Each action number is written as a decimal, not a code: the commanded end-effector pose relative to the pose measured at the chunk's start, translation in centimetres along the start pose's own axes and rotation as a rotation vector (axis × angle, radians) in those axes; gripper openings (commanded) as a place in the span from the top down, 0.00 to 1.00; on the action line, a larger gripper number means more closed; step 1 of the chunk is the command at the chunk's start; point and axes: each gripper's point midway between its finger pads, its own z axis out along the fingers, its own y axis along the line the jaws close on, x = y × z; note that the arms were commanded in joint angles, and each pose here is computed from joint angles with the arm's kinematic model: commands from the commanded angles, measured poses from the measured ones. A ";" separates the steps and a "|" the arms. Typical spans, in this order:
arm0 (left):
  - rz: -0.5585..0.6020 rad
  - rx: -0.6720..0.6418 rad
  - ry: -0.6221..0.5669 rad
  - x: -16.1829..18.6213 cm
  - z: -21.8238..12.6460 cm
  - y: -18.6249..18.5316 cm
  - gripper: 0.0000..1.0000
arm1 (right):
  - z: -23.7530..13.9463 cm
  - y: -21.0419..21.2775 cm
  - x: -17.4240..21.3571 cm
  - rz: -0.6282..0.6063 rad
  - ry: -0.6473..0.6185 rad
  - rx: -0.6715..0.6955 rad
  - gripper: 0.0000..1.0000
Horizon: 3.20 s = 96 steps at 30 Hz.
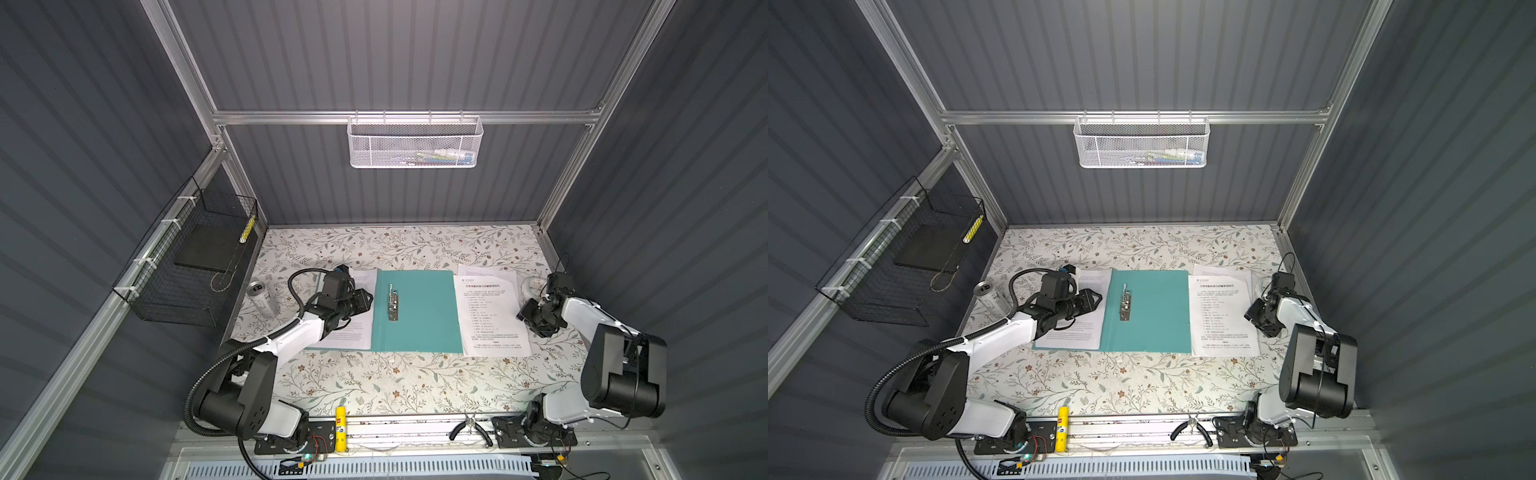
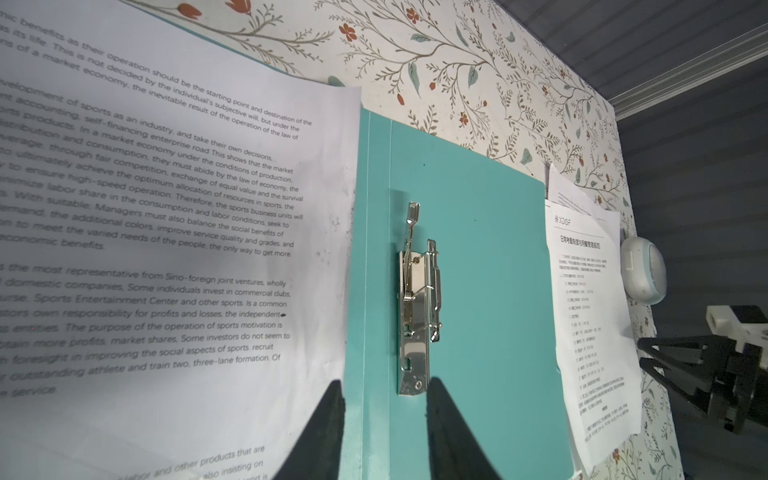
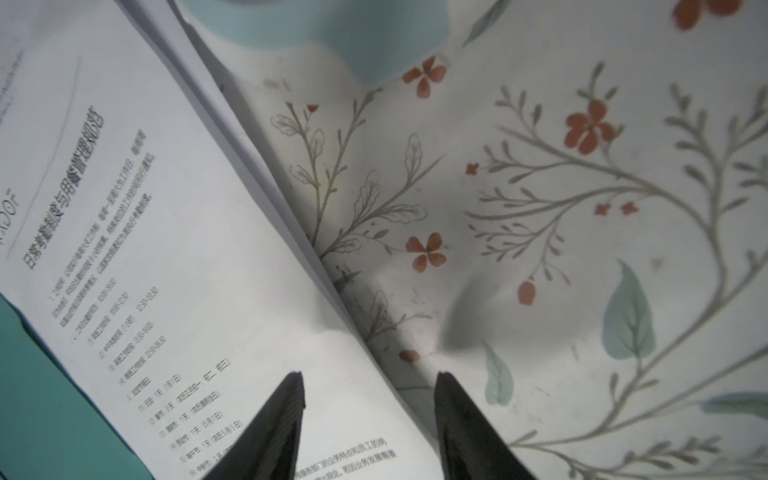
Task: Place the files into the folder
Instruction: 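Pinch the edge of the Chinese-text paper with the right gripper, then lift the paper and carry it toward the folder clip with the right gripper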
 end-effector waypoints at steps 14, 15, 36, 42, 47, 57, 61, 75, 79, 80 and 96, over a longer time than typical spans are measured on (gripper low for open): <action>-0.004 0.003 0.040 0.8 1.1 0.2 0.65 | -0.7 3.1 1.0 0.025 0.034 -0.193 0.47; -0.005 0.001 0.043 0.9 1.2 0.2 0.65 | -1.0 3.7 1.3 0.025 0.046 -0.226 0.47; -0.012 0.002 0.065 1.5 2.0 0.1 0.65 | -1.3 1.5 4.9 0.005 0.106 -0.157 0.48; -0.009 0.008 0.070 1.6 2.3 -0.2 0.65 | -3.0 2.6 5.3 0.000 0.102 -0.223 0.49; -0.006 0.007 0.080 1.9 2.7 -0.3 0.65 | -4.0 3.3 5.5 -0.008 0.089 -0.268 0.50; -0.009 0.000 0.083 2.3 2.6 -0.2 0.65 | -2.9 3.8 6.8 0.000 0.142 -0.318 0.53; -0.007 -0.004 0.089 2.3 2.7 -0.2 0.65 | -2.1 3.1 7.4 0.017 0.162 -0.289 0.53; -0.023 -0.005 0.086 2.3 3.0 -0.2 0.64 | -0.9 1.6 8.4 0.035 0.189 -0.229 0.53; -0.024 -0.006 0.089 2.4 3.1 -0.2 0.64 | -0.5 2.3 8.9 0.044 0.216 -0.278 0.64; -0.023 -0.007 0.089 2.4 3.1 -0.3 0.64 | -0.4 2.4 8.9 0.045 0.217 -0.285 0.67; -0.003 0.000 0.074 1.4 2.5 -1.1 0.64 | -7.6 4.4 5.0 -0.016 0.016 -0.319 1.00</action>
